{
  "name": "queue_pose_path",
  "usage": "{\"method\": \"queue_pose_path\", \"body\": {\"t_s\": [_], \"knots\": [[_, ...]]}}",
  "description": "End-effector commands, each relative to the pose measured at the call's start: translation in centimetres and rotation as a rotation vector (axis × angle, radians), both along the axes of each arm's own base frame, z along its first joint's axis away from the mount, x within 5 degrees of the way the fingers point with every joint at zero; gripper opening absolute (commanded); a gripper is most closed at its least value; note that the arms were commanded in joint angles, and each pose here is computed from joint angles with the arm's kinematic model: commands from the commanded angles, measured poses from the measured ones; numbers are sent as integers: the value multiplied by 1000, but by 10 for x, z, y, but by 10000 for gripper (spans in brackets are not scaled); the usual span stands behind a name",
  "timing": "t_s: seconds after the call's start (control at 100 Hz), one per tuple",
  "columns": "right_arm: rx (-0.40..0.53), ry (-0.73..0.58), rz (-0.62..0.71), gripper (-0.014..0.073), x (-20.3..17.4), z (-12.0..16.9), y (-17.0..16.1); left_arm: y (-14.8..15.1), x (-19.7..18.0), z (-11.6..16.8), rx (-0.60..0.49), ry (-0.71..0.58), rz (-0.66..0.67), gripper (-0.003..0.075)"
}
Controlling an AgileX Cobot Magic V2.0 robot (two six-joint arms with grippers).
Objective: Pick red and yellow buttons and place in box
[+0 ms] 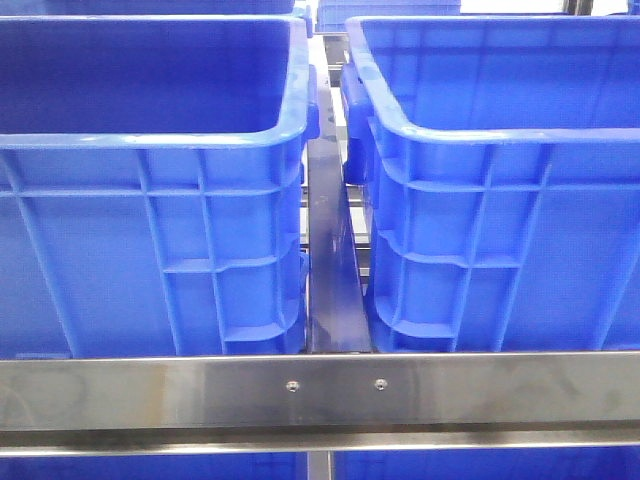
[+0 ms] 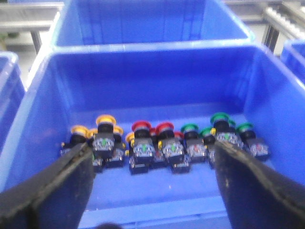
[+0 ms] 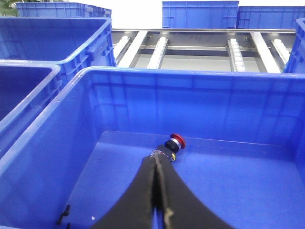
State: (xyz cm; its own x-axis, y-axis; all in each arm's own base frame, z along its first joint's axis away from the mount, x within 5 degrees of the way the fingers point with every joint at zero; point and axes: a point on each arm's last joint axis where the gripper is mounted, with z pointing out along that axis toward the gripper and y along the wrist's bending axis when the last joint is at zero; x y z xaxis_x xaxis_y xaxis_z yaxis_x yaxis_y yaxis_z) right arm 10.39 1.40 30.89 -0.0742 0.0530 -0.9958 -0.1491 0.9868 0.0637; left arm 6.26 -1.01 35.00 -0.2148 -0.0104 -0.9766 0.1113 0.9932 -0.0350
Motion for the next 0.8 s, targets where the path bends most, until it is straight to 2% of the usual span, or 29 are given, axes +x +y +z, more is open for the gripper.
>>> {"method": "queue_pose_path", "body": {"t_s": [0.0,0.19,0.39,0.52,0.79], "knots": [[1,-55,-50,-68,0,12,-5,0,10,19,-25,-31,3,501],[1,-55,-50,-68,0,12,-5,-2,44,40,-17,92,-10,501],[1,-55,-50,-68,0,12,-5,-6,95,58,-13,261,-38,501],[1,-55,-50,-68,0,12,-5,-10,131,56,-41,378,-62,501],[1,-56,-51,-68,0,12,-5,-12,191,45,-23,481,-73,492]]}}
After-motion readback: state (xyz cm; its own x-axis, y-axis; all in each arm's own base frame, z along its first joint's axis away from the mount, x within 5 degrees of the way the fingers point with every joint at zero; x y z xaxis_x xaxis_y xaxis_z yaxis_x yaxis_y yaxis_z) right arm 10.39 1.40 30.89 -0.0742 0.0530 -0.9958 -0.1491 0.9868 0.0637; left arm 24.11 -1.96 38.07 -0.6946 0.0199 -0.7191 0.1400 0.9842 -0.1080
